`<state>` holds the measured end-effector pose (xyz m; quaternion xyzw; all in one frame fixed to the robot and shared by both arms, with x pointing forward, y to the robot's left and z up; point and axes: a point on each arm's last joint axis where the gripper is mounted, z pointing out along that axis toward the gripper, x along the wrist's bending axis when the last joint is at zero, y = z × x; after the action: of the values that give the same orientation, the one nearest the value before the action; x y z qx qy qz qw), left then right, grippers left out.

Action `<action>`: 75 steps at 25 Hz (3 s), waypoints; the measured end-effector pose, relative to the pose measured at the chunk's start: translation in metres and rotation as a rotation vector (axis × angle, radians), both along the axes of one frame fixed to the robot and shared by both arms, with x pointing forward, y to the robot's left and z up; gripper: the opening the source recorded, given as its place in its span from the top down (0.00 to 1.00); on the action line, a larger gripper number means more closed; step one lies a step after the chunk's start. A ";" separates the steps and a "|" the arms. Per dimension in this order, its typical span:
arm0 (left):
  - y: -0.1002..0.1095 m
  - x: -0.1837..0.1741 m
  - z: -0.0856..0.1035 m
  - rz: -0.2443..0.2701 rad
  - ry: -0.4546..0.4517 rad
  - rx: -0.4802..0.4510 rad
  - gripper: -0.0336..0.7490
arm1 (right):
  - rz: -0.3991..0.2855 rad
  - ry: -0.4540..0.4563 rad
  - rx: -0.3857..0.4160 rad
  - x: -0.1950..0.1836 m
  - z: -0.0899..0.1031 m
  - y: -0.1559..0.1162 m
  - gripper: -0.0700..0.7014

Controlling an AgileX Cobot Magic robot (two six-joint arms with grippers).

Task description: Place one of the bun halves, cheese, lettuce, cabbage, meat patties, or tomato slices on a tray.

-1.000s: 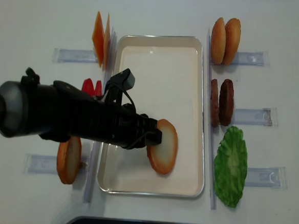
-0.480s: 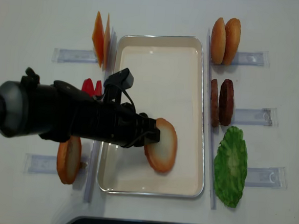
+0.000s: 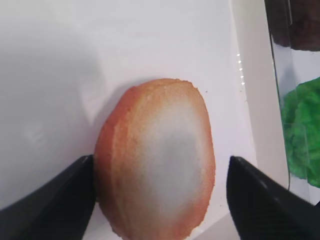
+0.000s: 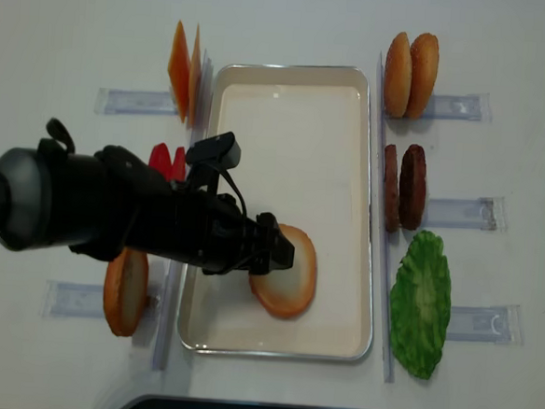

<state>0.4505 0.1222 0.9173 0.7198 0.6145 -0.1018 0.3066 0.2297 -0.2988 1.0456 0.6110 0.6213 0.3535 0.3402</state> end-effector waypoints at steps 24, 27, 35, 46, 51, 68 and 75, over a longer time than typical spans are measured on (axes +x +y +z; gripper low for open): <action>0.023 0.010 0.045 -0.038 -0.056 0.063 0.17 | 0.000 0.000 0.000 0.000 0.000 0.000 0.21; 0.023 0.014 0.056 -0.055 -0.084 0.086 0.17 | 0.000 0.000 0.000 0.000 0.000 0.000 0.21; 0.031 0.025 0.081 -0.064 -0.113 0.245 0.17 | 0.000 0.000 0.000 0.000 0.000 0.000 0.21; 0.087 0.033 0.108 0.093 -0.108 0.413 0.17 | 0.000 0.000 0.000 0.000 0.000 0.000 0.21; 0.115 0.029 0.118 0.173 -0.093 0.498 0.18 | 0.000 0.000 0.000 0.000 0.000 0.000 0.21; 0.175 0.003 0.145 0.374 -0.043 0.616 0.19 | 0.000 0.000 0.000 0.000 0.000 0.000 0.21; 0.177 -0.023 0.164 0.392 -0.090 0.607 0.19 | 0.000 0.000 0.000 0.000 0.000 0.000 0.21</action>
<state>0.4274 0.2995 1.0815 0.6504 0.7289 0.1775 0.1195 0.2297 -0.2988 1.0456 0.6110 0.6213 0.3535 0.3402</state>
